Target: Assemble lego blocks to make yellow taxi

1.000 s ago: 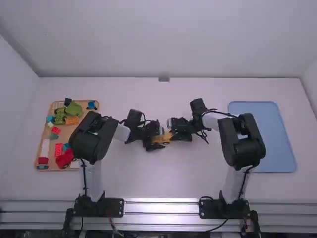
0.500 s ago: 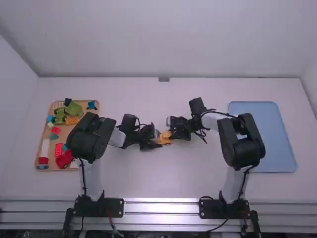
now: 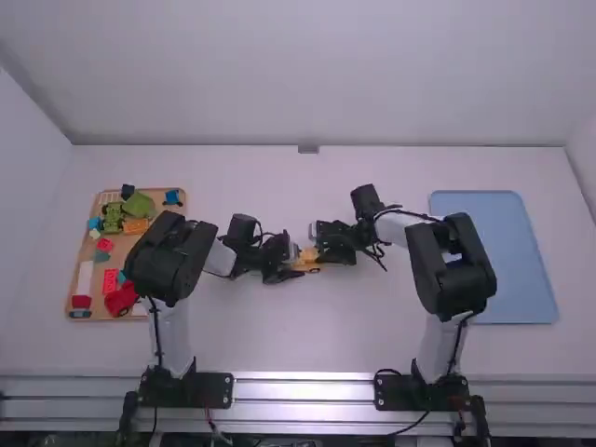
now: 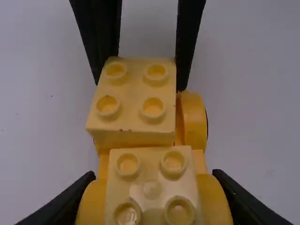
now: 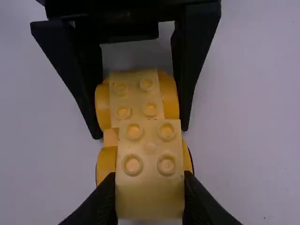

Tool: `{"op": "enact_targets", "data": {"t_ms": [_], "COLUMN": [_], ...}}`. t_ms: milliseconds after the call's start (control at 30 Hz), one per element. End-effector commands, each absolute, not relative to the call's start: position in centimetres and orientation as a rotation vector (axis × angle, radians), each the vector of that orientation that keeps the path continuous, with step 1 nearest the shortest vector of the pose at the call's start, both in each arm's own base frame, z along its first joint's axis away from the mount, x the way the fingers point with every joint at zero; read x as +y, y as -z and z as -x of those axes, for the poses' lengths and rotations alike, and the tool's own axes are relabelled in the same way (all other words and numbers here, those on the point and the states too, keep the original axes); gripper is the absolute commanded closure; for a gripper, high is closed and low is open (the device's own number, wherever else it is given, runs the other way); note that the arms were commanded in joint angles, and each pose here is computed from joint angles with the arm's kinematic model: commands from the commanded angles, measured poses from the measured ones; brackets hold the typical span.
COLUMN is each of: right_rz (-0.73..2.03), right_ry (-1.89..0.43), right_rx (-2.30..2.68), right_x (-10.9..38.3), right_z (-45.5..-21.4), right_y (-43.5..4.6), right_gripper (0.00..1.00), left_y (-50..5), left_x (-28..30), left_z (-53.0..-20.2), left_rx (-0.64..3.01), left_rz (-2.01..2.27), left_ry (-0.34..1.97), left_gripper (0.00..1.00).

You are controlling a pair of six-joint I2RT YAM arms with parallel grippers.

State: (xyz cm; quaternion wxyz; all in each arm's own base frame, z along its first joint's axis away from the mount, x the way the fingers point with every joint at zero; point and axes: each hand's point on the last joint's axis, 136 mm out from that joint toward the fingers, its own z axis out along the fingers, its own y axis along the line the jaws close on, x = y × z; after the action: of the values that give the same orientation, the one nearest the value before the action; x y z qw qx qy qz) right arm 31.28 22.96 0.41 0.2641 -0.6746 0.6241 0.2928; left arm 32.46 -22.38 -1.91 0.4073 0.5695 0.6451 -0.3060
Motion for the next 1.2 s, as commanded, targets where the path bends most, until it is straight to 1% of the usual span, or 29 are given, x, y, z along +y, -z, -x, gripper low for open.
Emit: {"op": "enact_targets", "data": {"t_ms": [0,167,367,500,633,800,1167], "right_rz": [1.846,1.818,1.825,1.819,1.824,1.834,1.836], "right_ry": [-0.752,-0.767,-0.763,-0.743,-0.765,-0.749,-0.736], "right_rx": [1.705,1.663,1.673,1.657,1.68,1.703,1.681], "right_x": [22.7,23.0,22.9,23.0,22.9,22.6,23.1], "right_z": [-31.2,-31.5,-31.4,-31.9,-31.6,-31.5,-31.7], "right_y": [-0.3,-1.6,-1.6,-2.5,-2.6,-2.2,-2.4], "right_gripper": [0.74,0.74,0.74,0.73,0.73,0.71,0.71], "left_y": [4.5,4.4,4.6,4.9,4.9,5.0,4.9], "left_x": [-21.2,-21.2,-21.1,-20.8,-20.9,-20.8,-21.1], "left_z": [-31.9,-32.1,-32.7,-32.6,-32.8,-32.5,-31.1], "left_rx": [1.746,1.737,1.774,1.761,1.78,1.769,1.75], "left_rz": [-1.448,-1.447,-1.45,-1.514,-1.52,-1.568,-1.584], "left_ry": [0.709,0.704,0.69,0.664,0.679,0.682,0.756], "left_gripper": [0.55,0.56,0.59,0.59,0.59,0.61,0.62]}}
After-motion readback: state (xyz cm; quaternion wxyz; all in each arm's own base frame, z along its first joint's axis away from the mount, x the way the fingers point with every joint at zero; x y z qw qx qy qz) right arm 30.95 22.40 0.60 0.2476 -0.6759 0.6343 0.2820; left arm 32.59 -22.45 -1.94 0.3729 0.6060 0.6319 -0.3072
